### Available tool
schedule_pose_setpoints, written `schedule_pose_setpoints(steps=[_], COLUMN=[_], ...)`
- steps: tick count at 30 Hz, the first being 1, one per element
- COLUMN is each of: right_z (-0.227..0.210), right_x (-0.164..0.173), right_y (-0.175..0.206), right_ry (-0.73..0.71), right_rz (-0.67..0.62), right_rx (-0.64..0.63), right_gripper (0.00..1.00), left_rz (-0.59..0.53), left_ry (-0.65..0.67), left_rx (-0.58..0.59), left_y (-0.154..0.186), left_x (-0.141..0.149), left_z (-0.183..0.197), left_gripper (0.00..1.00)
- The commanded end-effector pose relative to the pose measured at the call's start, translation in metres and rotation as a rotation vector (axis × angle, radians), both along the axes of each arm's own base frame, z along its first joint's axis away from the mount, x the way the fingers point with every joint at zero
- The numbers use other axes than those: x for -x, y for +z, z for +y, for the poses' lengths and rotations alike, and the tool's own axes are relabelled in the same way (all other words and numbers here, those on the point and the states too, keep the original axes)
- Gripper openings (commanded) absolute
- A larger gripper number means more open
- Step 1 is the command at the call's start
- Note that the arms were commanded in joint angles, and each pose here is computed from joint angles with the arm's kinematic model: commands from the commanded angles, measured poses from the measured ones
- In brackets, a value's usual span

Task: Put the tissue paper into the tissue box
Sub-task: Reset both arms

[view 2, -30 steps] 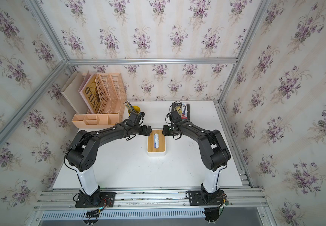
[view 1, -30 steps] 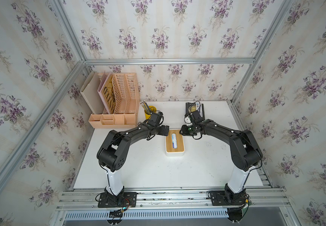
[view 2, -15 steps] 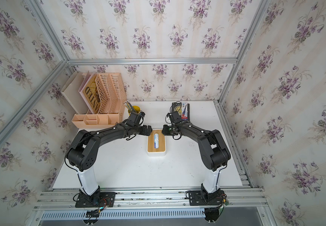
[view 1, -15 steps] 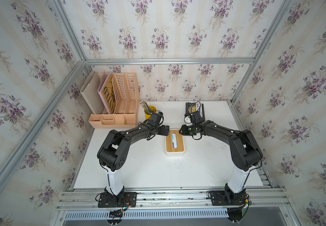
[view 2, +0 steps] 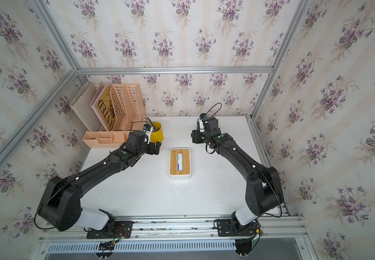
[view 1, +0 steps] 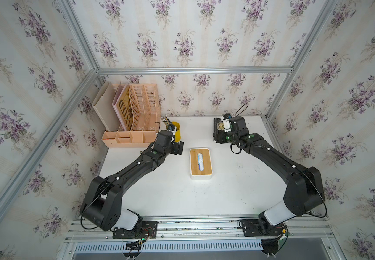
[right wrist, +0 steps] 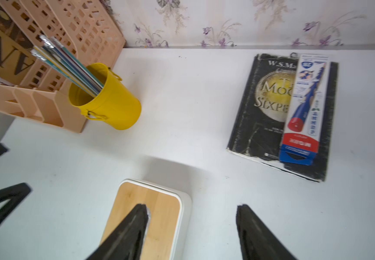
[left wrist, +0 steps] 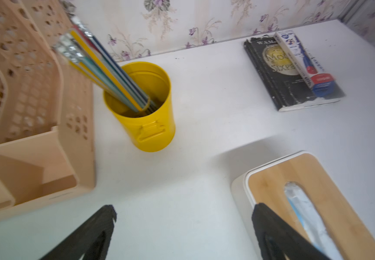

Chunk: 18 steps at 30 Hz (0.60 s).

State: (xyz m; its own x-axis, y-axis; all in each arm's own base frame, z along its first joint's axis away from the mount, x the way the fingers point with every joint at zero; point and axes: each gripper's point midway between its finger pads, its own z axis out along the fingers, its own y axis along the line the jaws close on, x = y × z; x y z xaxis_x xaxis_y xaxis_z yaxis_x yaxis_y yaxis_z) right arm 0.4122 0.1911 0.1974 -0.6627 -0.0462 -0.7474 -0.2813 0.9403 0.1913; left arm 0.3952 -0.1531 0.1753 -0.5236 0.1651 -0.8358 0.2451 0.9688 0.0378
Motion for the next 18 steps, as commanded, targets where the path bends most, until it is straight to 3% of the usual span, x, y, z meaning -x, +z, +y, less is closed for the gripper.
schedule_pose_setpoints(steps=[1,3,7,12,16,18], right_z=[-0.041,-0.070,-0.103,-0.134,-0.151,-0.160], right_x=[-0.012,-0.018,-0.025,-0.014,0.010,0.014], right_y=[0.005,-0.003,-0.028,-0.057,-0.063,-0.072], right_ry=[-0.157,-0.254,-0.272,-0.338,-0.346,-0.346], right_rz=[-0.127,-0.151,-0.195,-0.334,-0.510,-0.515], right_rx=[0.150,0.205,0.292,0.372,0.315,0.236], right_gripper=[0.86,0.99,1.00,1.00,1.00,1.00], left_rz=[-0.157,-0.196,-0.197,-0.220,-0.324,-0.385], left_ry=[0.093,0.142,0.225,0.299,0.368,0.407], left_rx=[-0.145,-0.145,-0.099,-0.136,-0.166,-0.159], left_y=[0.020,0.015,-0.001,-0.016,-0.032,-0.038], left_x=[-0.002,0.003,0.013,0.026,0.036,0.038], left_z=[0.039,0.060,0.096,0.130,0.155,0.168], left_gripper=[0.99,0.99,0.99,0.99,0.99,0.99])
